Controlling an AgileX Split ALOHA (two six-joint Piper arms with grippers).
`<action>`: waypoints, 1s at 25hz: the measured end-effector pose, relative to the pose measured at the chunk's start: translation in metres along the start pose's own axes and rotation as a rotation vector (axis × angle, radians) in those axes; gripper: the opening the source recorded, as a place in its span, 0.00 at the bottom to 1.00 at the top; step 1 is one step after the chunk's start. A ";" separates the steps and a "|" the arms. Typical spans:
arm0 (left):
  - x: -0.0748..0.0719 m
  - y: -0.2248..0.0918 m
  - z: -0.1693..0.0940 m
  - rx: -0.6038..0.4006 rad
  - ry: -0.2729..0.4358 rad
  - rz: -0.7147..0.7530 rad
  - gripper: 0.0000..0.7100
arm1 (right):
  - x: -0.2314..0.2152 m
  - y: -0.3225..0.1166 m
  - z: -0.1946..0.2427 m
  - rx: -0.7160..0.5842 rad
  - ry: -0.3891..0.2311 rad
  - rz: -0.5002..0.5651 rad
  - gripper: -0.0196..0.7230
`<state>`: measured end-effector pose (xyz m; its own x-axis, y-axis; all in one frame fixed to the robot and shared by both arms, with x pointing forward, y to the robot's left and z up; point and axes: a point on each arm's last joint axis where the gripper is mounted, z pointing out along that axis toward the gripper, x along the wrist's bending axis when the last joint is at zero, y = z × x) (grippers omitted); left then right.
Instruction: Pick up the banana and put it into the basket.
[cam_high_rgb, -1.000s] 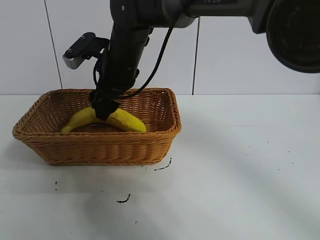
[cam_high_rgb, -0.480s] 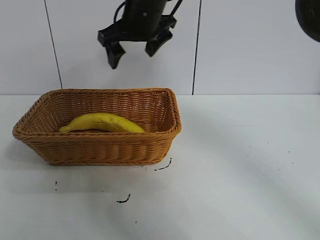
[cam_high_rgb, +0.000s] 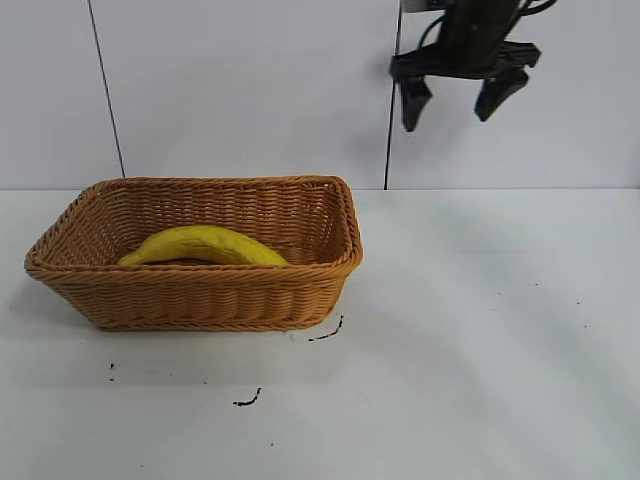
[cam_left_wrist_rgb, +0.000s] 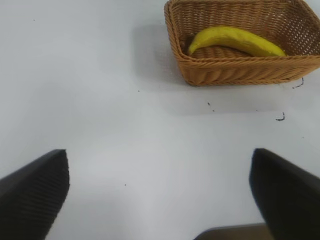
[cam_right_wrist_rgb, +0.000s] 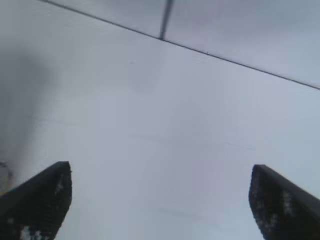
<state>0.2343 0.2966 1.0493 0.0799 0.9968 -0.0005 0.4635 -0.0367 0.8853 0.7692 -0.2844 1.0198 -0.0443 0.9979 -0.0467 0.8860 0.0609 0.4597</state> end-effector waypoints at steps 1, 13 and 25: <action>0.000 0.000 0.000 0.000 0.000 0.000 0.98 | -0.001 0.000 -0.003 -0.001 -0.001 0.002 0.95; 0.000 0.000 0.000 0.000 0.000 0.000 0.98 | -0.002 -0.047 -0.090 0.087 0.007 0.005 0.95; 0.000 0.000 0.000 0.000 0.000 0.000 0.98 | -0.003 -0.202 -0.243 0.032 0.005 0.032 0.95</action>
<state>0.2343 0.2966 1.0493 0.0799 0.9968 -0.0005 0.4635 -0.0367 0.8853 0.4783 -0.2941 1.1424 -0.0177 0.9994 -0.0283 0.9014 0.0282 0.4320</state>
